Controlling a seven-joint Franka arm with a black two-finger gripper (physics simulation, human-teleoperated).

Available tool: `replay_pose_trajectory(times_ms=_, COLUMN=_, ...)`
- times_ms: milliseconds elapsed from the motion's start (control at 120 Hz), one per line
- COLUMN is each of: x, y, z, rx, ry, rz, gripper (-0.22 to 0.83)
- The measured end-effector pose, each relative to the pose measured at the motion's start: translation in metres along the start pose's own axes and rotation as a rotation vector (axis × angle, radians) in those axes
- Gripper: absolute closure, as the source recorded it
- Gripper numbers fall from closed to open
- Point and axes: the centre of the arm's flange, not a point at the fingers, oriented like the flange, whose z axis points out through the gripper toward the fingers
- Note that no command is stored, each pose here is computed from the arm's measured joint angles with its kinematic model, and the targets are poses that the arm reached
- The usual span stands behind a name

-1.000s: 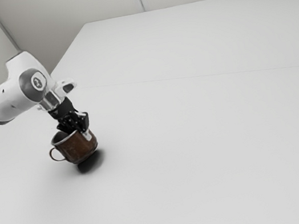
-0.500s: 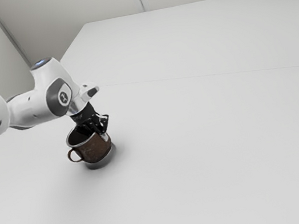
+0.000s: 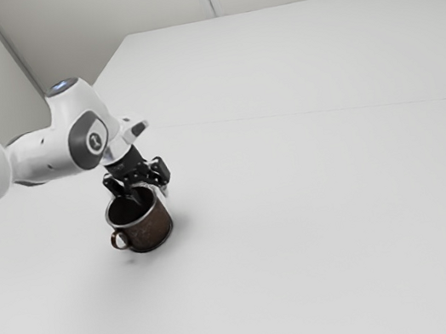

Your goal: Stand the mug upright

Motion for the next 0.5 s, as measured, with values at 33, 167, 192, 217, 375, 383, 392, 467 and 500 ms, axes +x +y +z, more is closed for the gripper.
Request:
replay_pose_trajectory(times_ms=33, x=-0.001, y=0.005, z=-0.008, rx=0.003, ry=0.012, rz=0.013, gripper=0.19)
replay_pose_trajectory(times_ms=167, x=0.0, y=0.01, z=-0.042, rx=0.017, ry=0.049, rz=0.043, gripper=0.1)
replay_pose_trajectory(times_ms=192, x=0.001, y=0.01, z=-0.046, rx=0.025, ry=0.053, rz=0.054, gripper=0.09)
replay_pose_trajectory(times_ms=217, x=0.002, y=0.01, z=-0.052, rx=0.031, ry=0.059, rz=0.065, gripper=0.08)
replay_pose_trajectory(times_ms=375, x=0.019, y=0.013, z=-0.11, rx=0.084, ry=0.109, rz=0.131, gripper=0.04)
replay_pose_trajectory(times_ms=383, x=0.02, y=0.013, z=-0.113, rx=0.087, ry=0.111, rz=0.135, gripper=0.04)
replay_pose_trajectory(times_ms=392, x=0.021, y=0.013, z=-0.117, rx=0.09, ry=0.113, rz=0.138, gripper=0.03)
replay_pose_trajectory(times_ms=467, x=0.021, y=0.017, z=-0.144, rx=0.11, ry=0.122, rz=0.163, gripper=0.02)
replay_pose_trajectory(times_ms=500, x=0.02, y=0.019, z=-0.158, rx=0.116, ry=0.128, rz=0.173, gripper=0.02)
